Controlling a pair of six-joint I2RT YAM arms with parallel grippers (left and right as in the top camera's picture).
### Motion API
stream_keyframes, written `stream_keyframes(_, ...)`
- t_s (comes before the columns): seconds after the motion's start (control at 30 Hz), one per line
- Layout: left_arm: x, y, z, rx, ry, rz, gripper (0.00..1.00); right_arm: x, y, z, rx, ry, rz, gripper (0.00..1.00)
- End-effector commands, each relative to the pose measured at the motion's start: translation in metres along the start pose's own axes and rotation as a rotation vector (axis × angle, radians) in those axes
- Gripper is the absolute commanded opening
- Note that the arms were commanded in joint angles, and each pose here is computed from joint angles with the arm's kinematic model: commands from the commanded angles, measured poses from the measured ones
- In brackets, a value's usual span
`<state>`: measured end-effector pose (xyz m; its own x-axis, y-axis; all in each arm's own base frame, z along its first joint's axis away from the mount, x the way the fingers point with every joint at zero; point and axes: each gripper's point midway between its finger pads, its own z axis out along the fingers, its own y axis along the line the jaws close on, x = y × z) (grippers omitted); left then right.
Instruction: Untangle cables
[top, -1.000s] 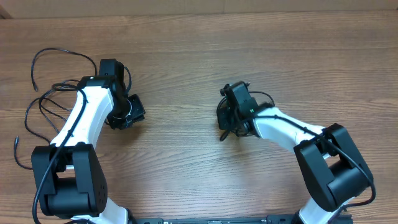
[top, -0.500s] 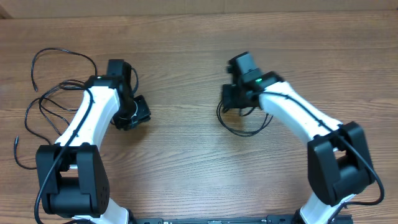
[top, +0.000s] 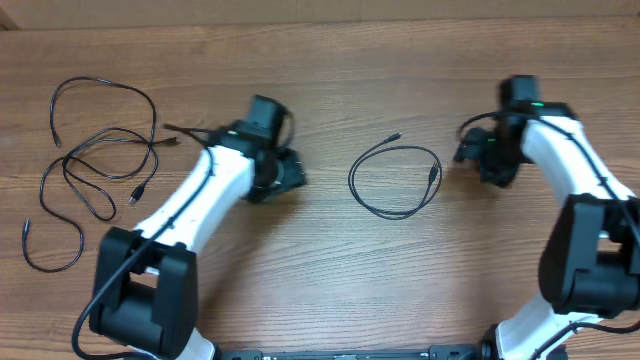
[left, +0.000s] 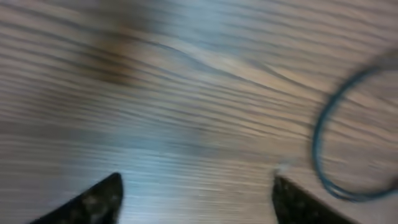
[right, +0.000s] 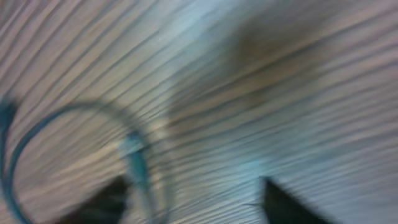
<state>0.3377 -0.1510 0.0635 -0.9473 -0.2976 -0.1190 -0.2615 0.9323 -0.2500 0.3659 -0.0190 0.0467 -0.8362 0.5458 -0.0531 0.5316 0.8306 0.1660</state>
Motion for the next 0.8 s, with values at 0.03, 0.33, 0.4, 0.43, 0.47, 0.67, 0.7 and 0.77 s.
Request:
stream_keyframes(0.03,0.022,-0.041,0.002,0.043,-0.027,0.103,0.84,-0.009,-0.042,0.002,0.030,0.003,0.114,1.00)
stream_keyframes(0.33,0.049,-0.080,0.006,0.089,-0.041,0.264,1.00,-0.035,-0.064,-0.003,0.010,-0.069,0.185,1.00)
stream_keyframes(0.4,0.048,-0.082,0.001,0.090,-0.039,0.283,1.00,-0.040,-0.063,-0.003,0.003,-0.088,0.182,1.00)
stream_keyframes(0.43,0.045,-0.083,-0.003,0.087,-0.040,0.294,1.00,-0.042,-0.062,-0.003,-0.001,-0.098,0.181,1.00)
stream_keyframes(0.47,0.043,-0.084,-0.007,0.085,-0.040,0.296,1.00,-0.043,-0.061,-0.003,-0.003,-0.103,0.180,1.00)
stream_keyframes(0.67,0.027,-0.102,-0.028,0.095,-0.065,0.304,0.98,-0.047,-0.060,-0.004,-0.009,-0.118,0.178,1.00)
stream_keyframes(0.7,0.025,-0.104,-0.027,0.096,-0.073,0.305,0.93,-0.047,-0.060,-0.004,-0.009,-0.118,0.178,1.00)
stream_keyframes(0.77,0.019,-0.104,-0.019,0.066,-0.102,0.309,0.82,-0.047,-0.060,-0.004,-0.009,-0.118,0.178,1.00)
